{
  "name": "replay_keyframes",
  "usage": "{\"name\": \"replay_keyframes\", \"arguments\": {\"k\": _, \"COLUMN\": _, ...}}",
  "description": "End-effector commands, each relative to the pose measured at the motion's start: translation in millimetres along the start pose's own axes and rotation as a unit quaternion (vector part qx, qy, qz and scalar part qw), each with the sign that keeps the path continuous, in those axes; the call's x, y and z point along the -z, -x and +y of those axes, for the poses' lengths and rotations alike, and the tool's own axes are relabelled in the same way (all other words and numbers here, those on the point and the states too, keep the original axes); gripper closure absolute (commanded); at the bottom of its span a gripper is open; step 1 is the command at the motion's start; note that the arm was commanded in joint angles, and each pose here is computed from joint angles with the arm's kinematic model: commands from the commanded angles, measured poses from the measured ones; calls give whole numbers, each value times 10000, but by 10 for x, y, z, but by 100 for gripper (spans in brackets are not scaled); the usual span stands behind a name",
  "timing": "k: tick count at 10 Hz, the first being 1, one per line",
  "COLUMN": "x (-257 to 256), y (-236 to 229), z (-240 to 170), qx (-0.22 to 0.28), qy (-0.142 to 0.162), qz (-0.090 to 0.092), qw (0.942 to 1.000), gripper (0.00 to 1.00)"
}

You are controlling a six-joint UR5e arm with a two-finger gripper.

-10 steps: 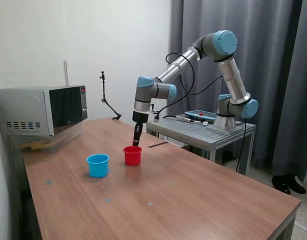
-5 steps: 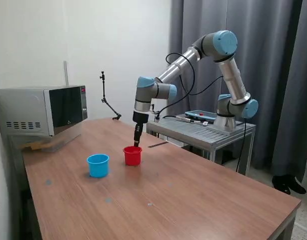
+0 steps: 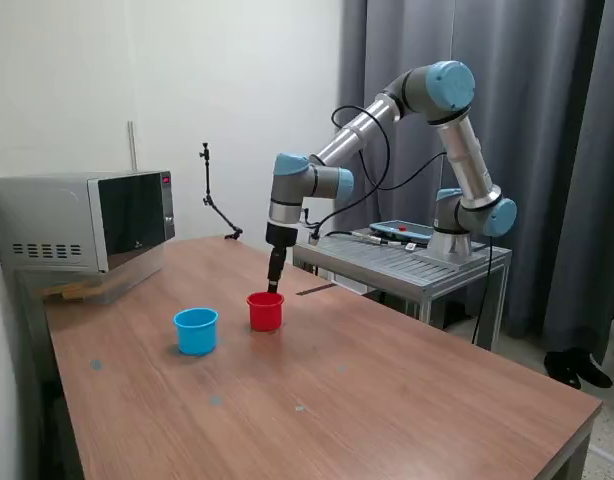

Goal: Place red objects in the red bin, and blue objects in the blue bin.

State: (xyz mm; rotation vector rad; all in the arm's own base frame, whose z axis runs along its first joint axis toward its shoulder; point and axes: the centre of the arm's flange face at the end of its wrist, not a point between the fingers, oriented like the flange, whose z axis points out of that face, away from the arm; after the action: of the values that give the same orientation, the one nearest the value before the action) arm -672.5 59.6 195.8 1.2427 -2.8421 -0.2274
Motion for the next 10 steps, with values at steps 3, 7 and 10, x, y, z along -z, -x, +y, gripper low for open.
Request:
{"name": "replay_keyframes", "arguments": {"k": 3, "x": 90, "y": -129, "z": -29, "qx": 150, "qy": 96, "qz": 27, "qw": 9998, "gripper": 0}}
{"name": "replay_keyframes", "arguments": {"k": 7, "x": 618, "y": -326, "z": -59, "qx": 339, "qy": 385, "qz": 203, "qw": 9985, "gripper": 0}}
{"name": "replay_keyframes", "arguments": {"k": 10, "x": 1409, "y": -398, "z": -73, "qx": 657, "qy": 659, "qz": 376, "qw": 9949, "gripper": 0}}
